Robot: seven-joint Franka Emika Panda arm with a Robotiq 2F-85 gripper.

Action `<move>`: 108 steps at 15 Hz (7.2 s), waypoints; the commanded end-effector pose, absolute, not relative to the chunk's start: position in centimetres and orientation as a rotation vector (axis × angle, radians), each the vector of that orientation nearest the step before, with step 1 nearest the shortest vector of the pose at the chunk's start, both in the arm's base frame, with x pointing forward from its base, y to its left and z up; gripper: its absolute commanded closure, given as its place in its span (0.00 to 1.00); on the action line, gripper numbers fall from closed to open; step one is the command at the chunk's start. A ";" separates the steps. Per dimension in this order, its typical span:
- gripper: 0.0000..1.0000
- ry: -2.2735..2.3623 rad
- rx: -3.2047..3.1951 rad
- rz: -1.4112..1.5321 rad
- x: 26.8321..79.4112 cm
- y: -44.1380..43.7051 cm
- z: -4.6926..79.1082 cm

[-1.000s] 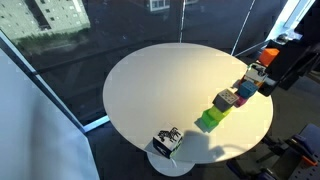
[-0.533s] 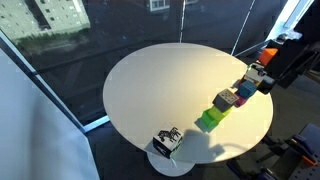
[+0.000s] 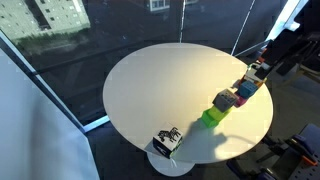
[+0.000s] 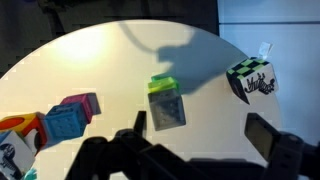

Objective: Put the blue block on the table

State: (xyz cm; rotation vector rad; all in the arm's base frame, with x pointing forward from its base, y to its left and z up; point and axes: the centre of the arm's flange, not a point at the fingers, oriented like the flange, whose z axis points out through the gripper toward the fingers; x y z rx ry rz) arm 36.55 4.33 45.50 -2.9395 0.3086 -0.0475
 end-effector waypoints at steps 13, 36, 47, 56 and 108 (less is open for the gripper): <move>0.00 0.434 -3.112 -0.079 42.7 -4.8 40.3; 0.00 0.207 -3.130 -0.147 44.2 -9.9 35.5; 0.00 0.277 -3.140 0.042 44.6 -11.0 29.6; 0.00 0.248 -3.203 0.070 44.3 -11.2 27.4; 0.69 0.239 -3.225 0.039 51.8 -2.0 26.3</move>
